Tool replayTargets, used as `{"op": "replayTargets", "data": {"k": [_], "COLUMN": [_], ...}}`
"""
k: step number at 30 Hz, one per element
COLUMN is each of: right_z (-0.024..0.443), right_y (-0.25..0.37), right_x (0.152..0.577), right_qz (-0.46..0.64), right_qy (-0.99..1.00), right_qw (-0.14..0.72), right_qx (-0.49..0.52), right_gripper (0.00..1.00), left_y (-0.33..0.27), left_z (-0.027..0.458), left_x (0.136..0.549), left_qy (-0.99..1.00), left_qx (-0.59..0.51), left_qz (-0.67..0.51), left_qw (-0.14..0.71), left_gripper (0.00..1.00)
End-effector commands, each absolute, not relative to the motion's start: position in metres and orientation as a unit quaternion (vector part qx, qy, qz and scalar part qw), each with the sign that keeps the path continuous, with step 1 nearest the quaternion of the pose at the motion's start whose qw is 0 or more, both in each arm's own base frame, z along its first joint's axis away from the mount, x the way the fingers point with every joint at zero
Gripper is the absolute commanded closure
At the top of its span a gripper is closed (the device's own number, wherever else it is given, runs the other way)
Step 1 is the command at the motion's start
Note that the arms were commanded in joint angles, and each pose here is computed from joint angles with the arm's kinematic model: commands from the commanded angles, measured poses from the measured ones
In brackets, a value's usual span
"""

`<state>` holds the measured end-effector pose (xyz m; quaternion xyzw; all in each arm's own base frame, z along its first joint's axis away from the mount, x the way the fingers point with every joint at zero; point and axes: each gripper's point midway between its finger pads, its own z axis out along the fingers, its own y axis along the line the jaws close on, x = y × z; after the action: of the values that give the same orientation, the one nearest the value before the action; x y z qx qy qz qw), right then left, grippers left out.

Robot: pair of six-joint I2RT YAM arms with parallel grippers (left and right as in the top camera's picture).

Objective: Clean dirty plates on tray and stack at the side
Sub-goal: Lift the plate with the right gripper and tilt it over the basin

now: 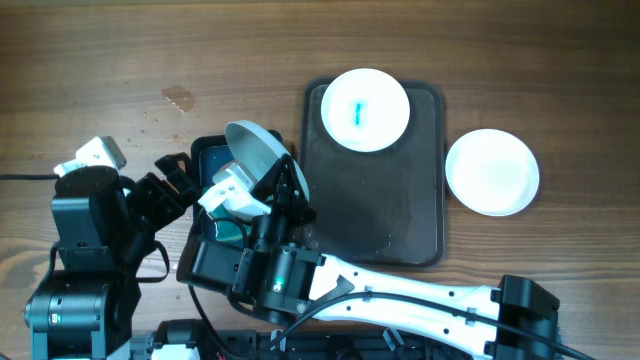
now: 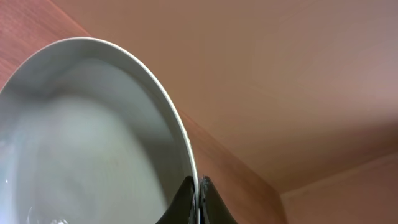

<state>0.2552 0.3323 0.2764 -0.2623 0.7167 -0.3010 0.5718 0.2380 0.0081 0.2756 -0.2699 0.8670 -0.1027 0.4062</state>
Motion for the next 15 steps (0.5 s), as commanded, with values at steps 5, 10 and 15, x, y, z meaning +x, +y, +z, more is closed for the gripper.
{"op": "replayTargets", "data": {"k": [5,10,15], "right_z": [0.2972,0.2987,0.2999], "right_y": [0.3306,0.3325,0.334], "right_x": [0.253,0.2534,0.2538], "right_qz": [-0.301,-0.301,-0.295], "right_qy": [0.709,0.708,0.709], "right_qw": [0.59,0.591,0.595], "right_qx": [-0.243,-0.244,-0.238], "right_gripper": [0.96,0.96,0.96], "left_y": [0.0137,0.0137,0.0137], "left_z": [0.2814,0.2814,0.2814], "left_x": [0.2386,0.2386,0.2386], "left_qy": [0.861,0.861,0.861], "left_qx": [-0.278,-0.278,-0.278], "left_qz": [-0.094,-0.094,-0.094], "left_qw": [0.416,0.416,0.416], "left_gripper": [0.0,0.0,0.0]}}
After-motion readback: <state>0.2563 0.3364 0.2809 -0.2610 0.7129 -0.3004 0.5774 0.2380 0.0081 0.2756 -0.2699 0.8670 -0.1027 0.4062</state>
